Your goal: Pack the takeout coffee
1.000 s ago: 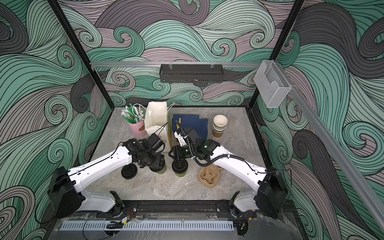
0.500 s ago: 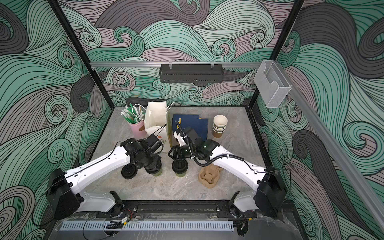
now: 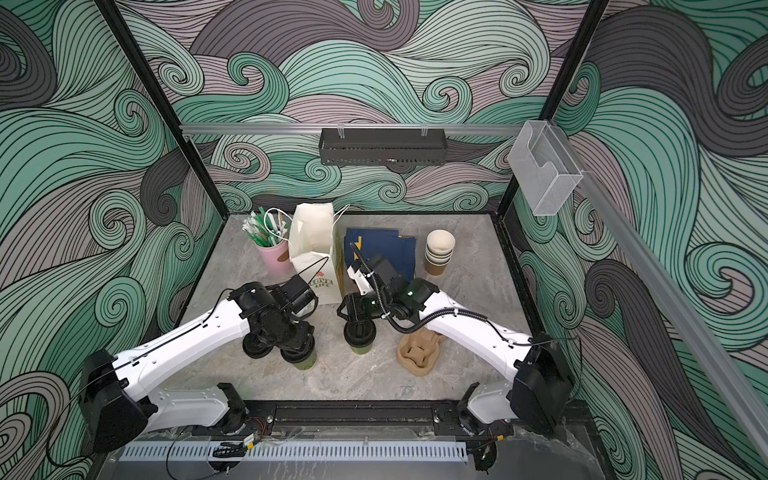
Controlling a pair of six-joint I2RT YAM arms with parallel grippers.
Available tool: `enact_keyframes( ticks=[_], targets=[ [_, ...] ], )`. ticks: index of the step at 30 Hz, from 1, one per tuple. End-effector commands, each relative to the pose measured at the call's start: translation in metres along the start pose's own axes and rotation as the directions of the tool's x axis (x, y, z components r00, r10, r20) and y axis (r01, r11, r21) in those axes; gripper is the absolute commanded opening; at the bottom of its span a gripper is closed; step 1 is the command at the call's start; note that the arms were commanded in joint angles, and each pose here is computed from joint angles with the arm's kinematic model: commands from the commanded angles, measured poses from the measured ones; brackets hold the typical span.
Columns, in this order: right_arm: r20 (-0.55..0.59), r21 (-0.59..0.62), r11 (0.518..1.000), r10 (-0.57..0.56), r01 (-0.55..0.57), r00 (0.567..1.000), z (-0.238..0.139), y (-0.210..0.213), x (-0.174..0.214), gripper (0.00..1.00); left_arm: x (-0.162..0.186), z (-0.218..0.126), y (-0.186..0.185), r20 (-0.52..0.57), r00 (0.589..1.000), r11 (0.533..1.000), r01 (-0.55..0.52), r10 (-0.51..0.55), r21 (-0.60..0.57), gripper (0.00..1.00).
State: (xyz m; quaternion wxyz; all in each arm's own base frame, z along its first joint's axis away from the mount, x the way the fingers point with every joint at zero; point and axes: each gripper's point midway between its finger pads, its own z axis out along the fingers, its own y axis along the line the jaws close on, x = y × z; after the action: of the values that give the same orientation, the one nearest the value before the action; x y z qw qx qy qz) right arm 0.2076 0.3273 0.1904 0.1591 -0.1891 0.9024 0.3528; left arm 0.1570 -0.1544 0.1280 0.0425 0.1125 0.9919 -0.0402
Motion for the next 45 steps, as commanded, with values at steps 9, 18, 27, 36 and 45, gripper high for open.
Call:
enact_keyframes(
  ticks=[9, 18, 27, 36, 45],
  targets=[
    [-0.044, -0.030, 1.000, -0.010, 0.009, 0.999, 0.007, 0.011, 0.012, 0.53, -0.005, 0.006, 0.003, 0.007, 1.000, 1.000, -0.015, 0.016, -0.019, 0.75],
    [-0.071, -0.055, 0.998, -0.014, 0.010, 0.997, 0.021, 0.022, 0.015, 0.52, -0.006, 0.008, 0.005, 0.045, 0.999, 1.000, -0.027, 0.028, -0.012, 0.76],
    [-0.074, -0.052, 0.999, -0.017, 0.013, 0.997, 0.023, 0.021, 0.016, 0.52, -0.013, 0.000, 0.002, 0.092, 0.995, 0.999, -0.047, 0.047, -0.003, 0.82],
    [-0.076, -0.062, 0.998, -0.020, 0.015, 0.997, 0.028, 0.024, 0.012, 0.52, -0.019, -0.001, -0.002, 0.138, 0.989, 0.998, -0.054, 0.049, 0.028, 0.77],
    [-0.081, -0.062, 0.998, -0.020, 0.015, 0.996, 0.033, 0.024, 0.010, 0.52, -0.023, 0.001, -0.003, 0.184, 0.983, 0.998, -0.035, 0.026, 0.047, 0.76]
  ],
)
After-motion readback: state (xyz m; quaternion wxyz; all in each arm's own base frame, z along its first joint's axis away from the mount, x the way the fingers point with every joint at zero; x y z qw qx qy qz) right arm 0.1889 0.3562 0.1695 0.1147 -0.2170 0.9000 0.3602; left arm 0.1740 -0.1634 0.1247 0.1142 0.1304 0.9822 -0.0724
